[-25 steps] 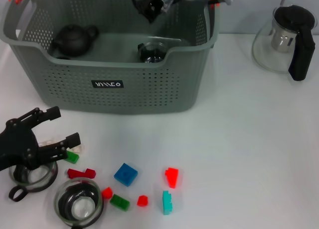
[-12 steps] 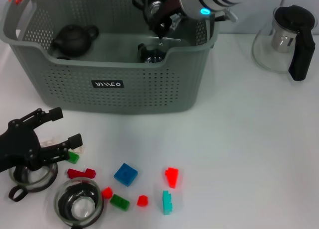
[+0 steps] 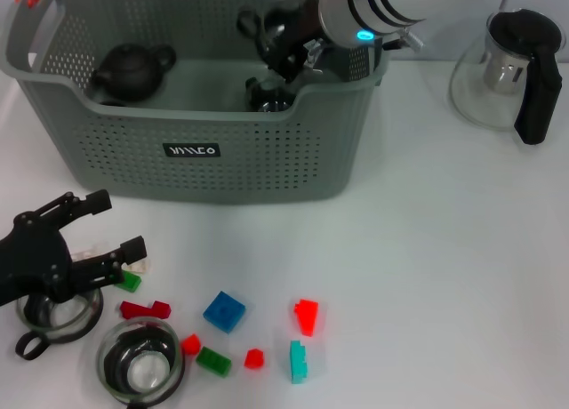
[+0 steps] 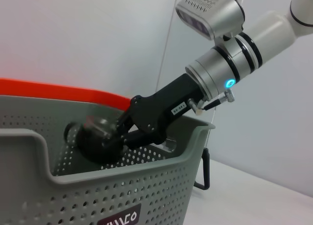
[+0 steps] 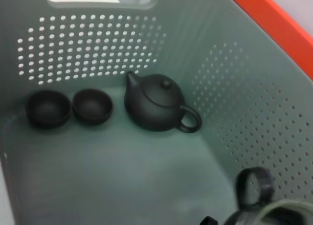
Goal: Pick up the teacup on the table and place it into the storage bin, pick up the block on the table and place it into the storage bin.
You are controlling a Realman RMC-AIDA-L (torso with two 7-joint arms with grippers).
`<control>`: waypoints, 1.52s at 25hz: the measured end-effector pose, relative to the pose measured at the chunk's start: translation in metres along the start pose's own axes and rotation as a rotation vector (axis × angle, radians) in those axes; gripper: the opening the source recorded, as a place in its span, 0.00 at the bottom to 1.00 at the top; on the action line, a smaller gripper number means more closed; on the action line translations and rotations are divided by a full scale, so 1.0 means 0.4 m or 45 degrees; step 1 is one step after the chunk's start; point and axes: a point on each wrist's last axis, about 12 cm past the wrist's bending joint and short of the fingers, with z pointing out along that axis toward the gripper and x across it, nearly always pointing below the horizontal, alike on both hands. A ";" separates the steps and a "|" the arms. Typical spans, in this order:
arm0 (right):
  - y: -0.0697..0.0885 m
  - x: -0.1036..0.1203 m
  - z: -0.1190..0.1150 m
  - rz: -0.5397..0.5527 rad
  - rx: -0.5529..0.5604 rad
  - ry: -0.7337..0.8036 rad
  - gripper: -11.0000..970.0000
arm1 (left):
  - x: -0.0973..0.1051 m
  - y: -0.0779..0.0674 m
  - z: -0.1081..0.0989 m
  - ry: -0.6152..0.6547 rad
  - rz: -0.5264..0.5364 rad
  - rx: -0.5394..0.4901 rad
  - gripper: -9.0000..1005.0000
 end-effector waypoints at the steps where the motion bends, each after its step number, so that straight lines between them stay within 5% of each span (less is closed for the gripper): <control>1: 0.001 0.000 0.000 0.000 0.000 0.002 0.16 | -0.001 0.001 0.000 0.000 0.000 0.000 0.93; 14: -0.008 -0.010 -0.013 0.086 -0.026 -0.044 0.27 | 0.000 0.001 -0.001 -0.001 0.000 -0.002 0.93; 17: -0.022 -0.021 -0.042 0.135 -0.041 -0.116 0.27 | 0.000 0.000 -0.002 -0.003 -0.001 -0.002 0.93; 24: -0.041 0.014 -0.181 0.240 -0.081 -0.491 0.47 | -0.004 -0.002 -0.001 -0.030 -0.005 -0.002 0.93; 27: -0.040 0.086 -0.260 0.295 -0.127 -0.700 0.60 | -0.010 0.002 0.004 -0.047 -0.013 0.004 0.93; 32: 0.003 0.290 -0.325 0.394 -0.249 -0.984 0.81 | -0.028 0.012 0.018 -0.098 -0.040 0.010 0.93; 38: 0.123 0.549 -0.348 0.471 -0.348 -1.214 0.95 | -0.051 0.026 0.036 -0.158 -0.047 0.013 0.93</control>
